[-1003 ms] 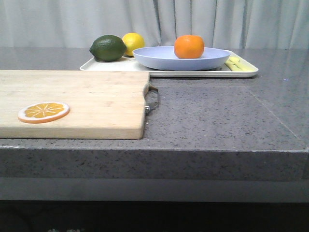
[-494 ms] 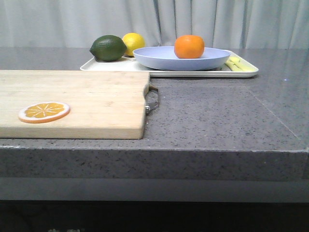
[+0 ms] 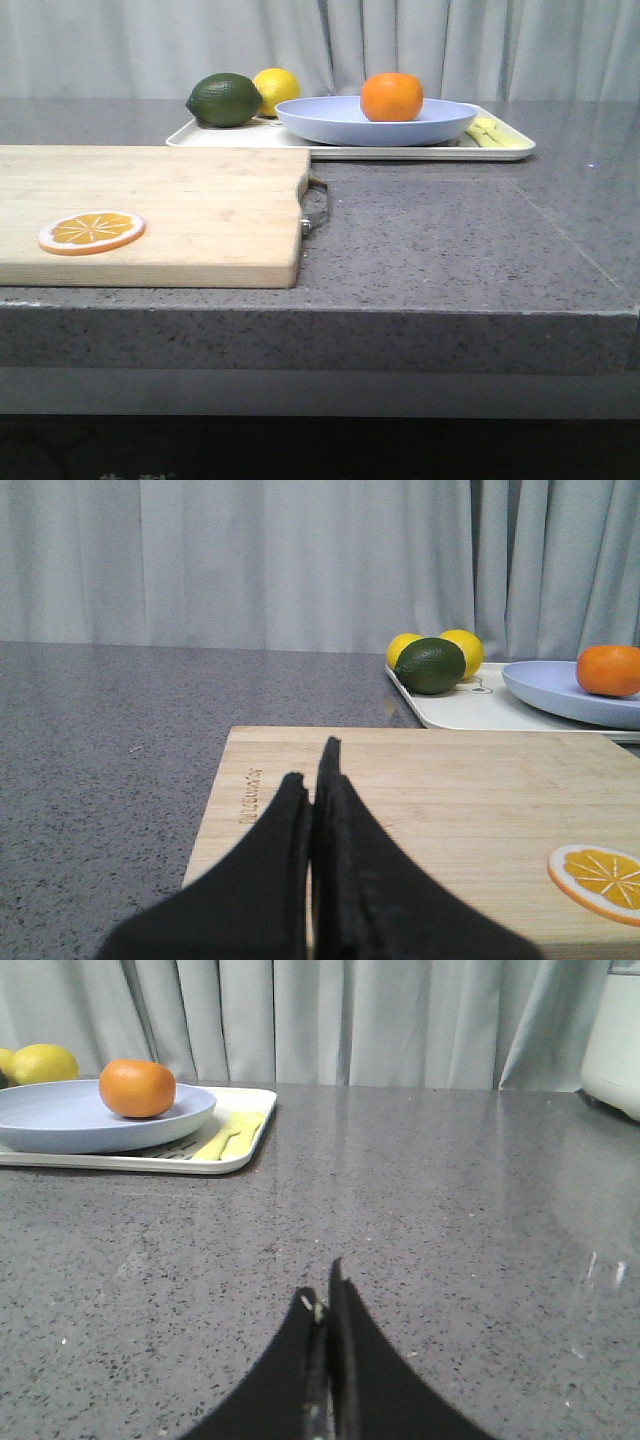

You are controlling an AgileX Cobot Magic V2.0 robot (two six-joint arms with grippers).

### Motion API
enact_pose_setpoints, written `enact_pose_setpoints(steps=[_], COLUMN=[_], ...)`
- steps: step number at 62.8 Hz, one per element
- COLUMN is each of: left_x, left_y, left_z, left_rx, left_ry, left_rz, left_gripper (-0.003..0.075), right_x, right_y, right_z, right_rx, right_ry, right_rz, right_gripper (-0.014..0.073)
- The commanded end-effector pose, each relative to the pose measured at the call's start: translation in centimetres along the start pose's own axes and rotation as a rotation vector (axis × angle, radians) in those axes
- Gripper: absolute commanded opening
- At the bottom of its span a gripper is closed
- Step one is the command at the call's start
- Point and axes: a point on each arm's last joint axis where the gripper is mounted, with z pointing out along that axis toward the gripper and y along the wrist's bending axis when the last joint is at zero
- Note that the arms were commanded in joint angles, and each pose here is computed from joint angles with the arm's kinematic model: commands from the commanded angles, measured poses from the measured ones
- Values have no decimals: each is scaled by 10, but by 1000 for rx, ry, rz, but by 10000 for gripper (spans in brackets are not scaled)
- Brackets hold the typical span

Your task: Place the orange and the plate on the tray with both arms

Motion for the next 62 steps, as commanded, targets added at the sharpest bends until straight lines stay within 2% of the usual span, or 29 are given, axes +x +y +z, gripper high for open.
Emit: enact_pose_setpoints(steps=[1, 62], left_x=[-6, -6], left_y=[0, 0], left_z=[-2, -2], left_rx=[5, 5], left_ry=[-86, -86], left_rz=[-1, -1], left_gripper=[-18, -18], right_x=[-12, -13], right_y=[1, 1], right_z=[-3, -3], right_rx=[-6, -7], right_ry=[-130, -140], right_rz=[-6, 13], right_gripper=[-68, -68])
